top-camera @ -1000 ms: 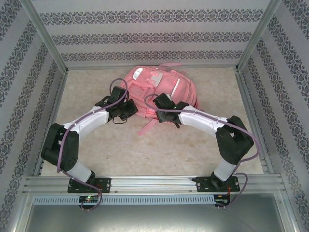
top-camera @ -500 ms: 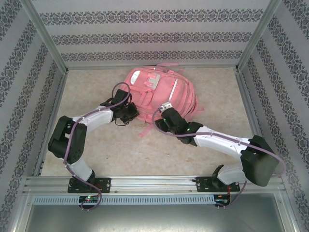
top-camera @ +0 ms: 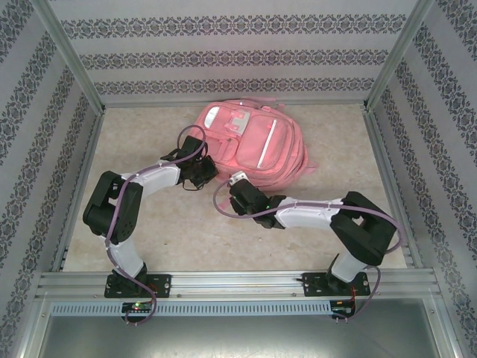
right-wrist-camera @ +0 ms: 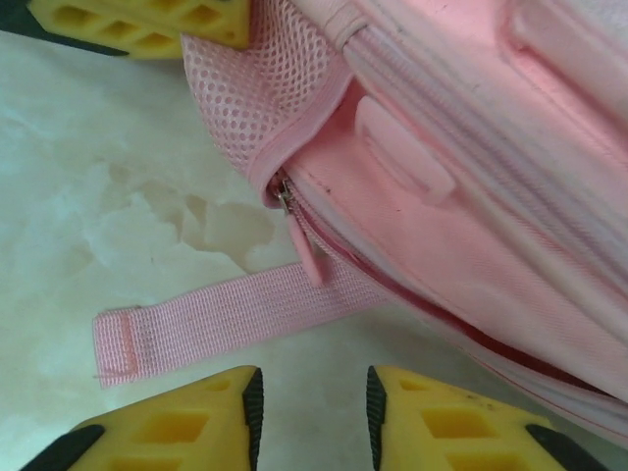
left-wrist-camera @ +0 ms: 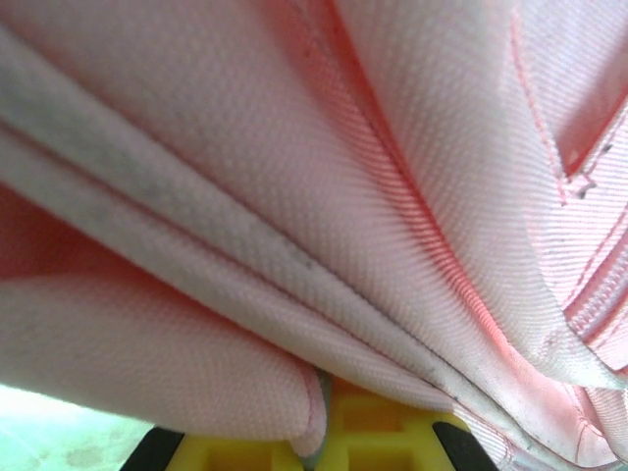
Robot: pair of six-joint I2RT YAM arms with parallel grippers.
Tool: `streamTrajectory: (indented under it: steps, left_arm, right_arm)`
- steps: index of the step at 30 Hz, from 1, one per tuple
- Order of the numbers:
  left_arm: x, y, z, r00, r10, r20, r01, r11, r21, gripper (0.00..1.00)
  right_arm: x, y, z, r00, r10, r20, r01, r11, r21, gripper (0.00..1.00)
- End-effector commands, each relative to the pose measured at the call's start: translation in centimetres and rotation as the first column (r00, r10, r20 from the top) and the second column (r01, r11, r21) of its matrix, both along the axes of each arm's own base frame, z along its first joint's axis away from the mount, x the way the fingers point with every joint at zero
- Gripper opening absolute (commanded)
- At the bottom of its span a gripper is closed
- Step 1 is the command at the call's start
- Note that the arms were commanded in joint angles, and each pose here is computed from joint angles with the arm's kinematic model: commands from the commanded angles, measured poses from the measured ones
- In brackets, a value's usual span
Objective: Pack the student bag
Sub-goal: Zip the student bag at the top-center of the table.
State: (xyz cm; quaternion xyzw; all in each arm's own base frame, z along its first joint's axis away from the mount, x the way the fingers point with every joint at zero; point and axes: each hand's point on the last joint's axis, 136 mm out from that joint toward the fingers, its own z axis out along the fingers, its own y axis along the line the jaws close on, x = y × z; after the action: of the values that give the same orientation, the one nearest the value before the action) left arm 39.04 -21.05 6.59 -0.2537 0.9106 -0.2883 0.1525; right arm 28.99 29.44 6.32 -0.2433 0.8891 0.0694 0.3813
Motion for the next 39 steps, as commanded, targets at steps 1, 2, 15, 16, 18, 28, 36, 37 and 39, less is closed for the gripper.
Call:
streamTrajectory:
  steps: [1, 2, 15, 16, 18, 28, 36, 37, 39]
  left_arm:
    - [1.3, -1.2, 1.1, 0.998, -0.015, 0.053, 0.017, 0.999, -0.027, 0.00]
    - [1.3, -1.3, 1.1, 0.999, -0.015, 0.050, 0.016, 0.999, -0.029, 0.00]
    - [1.2, -1.4, 0.8, 0.999, -0.012, 0.039, 0.014, 0.999, -0.036, 0.00]
    - [1.1, -1.4, 0.8, 0.999, -0.013, 0.038, 0.014, 0.999, -0.037, 0.00]
    - [1.1, -1.5, 0.9, 0.999, -0.013, 0.037, 0.015, 0.999, -0.038, 0.00]
    - [1.3, -1.5, 0.9, 0.999, -0.011, 0.038, 0.012, 0.999, -0.037, 0.00]
    - [1.4, -0.8, 0.8, 0.999, -0.001, 0.042, 0.001, 1.000, 0.001, 0.00]
    - [1.5, -0.8, 0.8, 0.999, 0.000, 0.042, 0.000, 1.000, 0.006, 0.00]
    - [1.6, -0.1, 0.7, 0.999, 0.015, 0.038, -0.016, 1.000, 0.022, 0.00]
  right_arm:
    - [1.1, 1.9, 0.8, 1.000, 0.014, 0.027, -0.015, 0.999, 0.043, 0.35]
    - [1.1, 2.1, 0.5, 1.000, 0.018, 0.018, -0.019, 0.999, 0.044, 0.36]
    - [4.0, 2.4, -2.2, 0.998, -0.005, -0.063, 0.008, 0.999, 0.043, 0.34]
    - [4.1, 2.5, -2.4, 0.997, -0.006, -0.074, 0.009, 0.999, 0.047, 0.30]
    - [4.4, 2.5, -2.8, 0.995, -0.011, -0.097, 0.017, 0.998, 0.062, 0.27]
    - [5.2, 2.1, -4.7, 0.992, -0.038, -0.123, 0.038, 0.999, 0.000, 0.14]
    - [4.8, -0.5, -2.5, 0.991, -0.106, -0.087, 0.106, 0.994, -0.015, 0.00]
    - [4.7, -0.8, -2.3, 0.990, -0.116, -0.083, 0.115, 0.993, -0.019, 0.00]
    - [4.5, -1.7, -1.9, 0.987, -0.142, -0.078, 0.141, 0.990, -0.023, 0.00]
